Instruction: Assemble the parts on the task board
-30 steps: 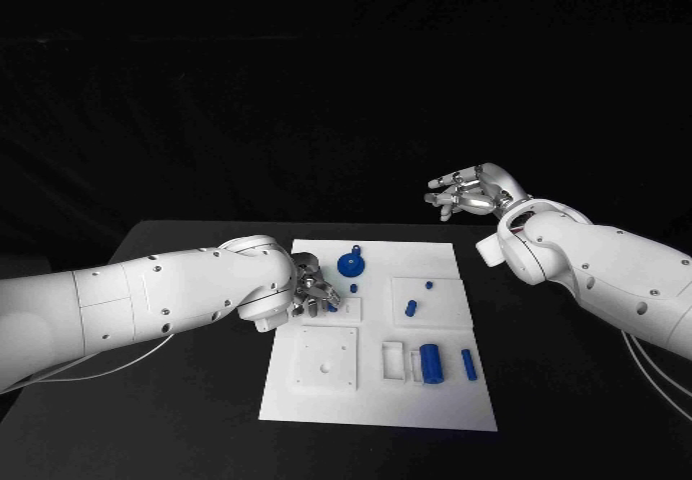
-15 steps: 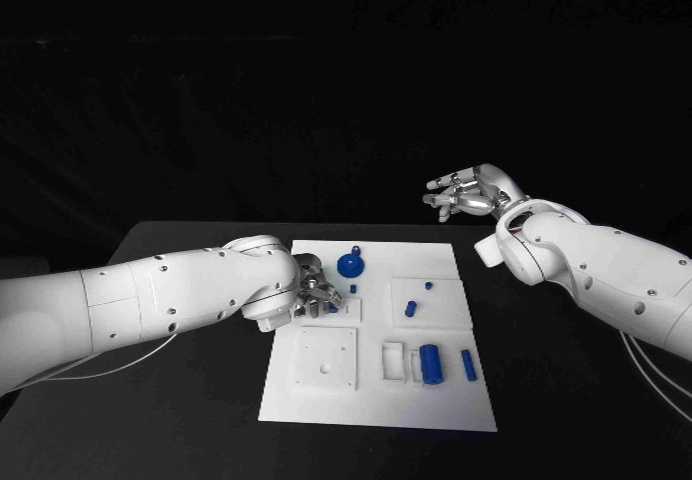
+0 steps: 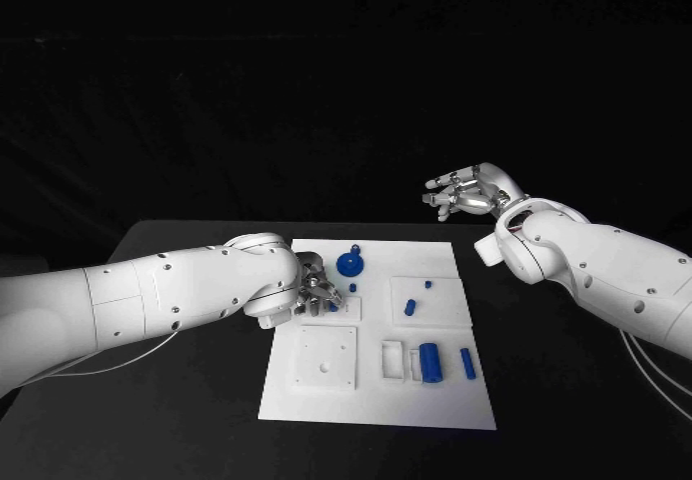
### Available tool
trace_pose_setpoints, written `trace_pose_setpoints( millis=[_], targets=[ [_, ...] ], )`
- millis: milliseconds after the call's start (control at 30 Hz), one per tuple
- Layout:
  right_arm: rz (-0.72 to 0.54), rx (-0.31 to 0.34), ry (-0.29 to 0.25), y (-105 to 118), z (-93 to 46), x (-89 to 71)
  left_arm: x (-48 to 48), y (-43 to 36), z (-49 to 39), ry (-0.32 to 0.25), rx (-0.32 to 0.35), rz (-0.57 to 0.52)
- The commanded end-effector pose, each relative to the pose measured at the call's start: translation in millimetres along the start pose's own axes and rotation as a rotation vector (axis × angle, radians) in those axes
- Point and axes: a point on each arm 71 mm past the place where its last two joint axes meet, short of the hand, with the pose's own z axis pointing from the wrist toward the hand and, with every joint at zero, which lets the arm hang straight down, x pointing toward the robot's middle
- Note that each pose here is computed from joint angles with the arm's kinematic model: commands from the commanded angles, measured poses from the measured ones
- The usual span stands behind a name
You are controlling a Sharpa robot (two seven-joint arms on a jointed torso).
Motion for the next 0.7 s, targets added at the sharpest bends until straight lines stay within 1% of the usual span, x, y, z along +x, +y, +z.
trace_pose_setpoints(
  millis=[33,400,700],
  targets=[
    [-0.006,-0.008,0.017,0.9,-0.2,1.3,5.5,-0.7,1.8,0.010,0.009,0.044],
    [-0.007,-0.004,0.016,-0.6,-0.7,0.1,3.9,4.4,1.0,-0.022,0.006,0.065],
    [-0.007,-0.001,0.018,-1.3,-0.6,1.2,4.0,3.2,0.7,-0.034,0.012,0.067]
  ],
)
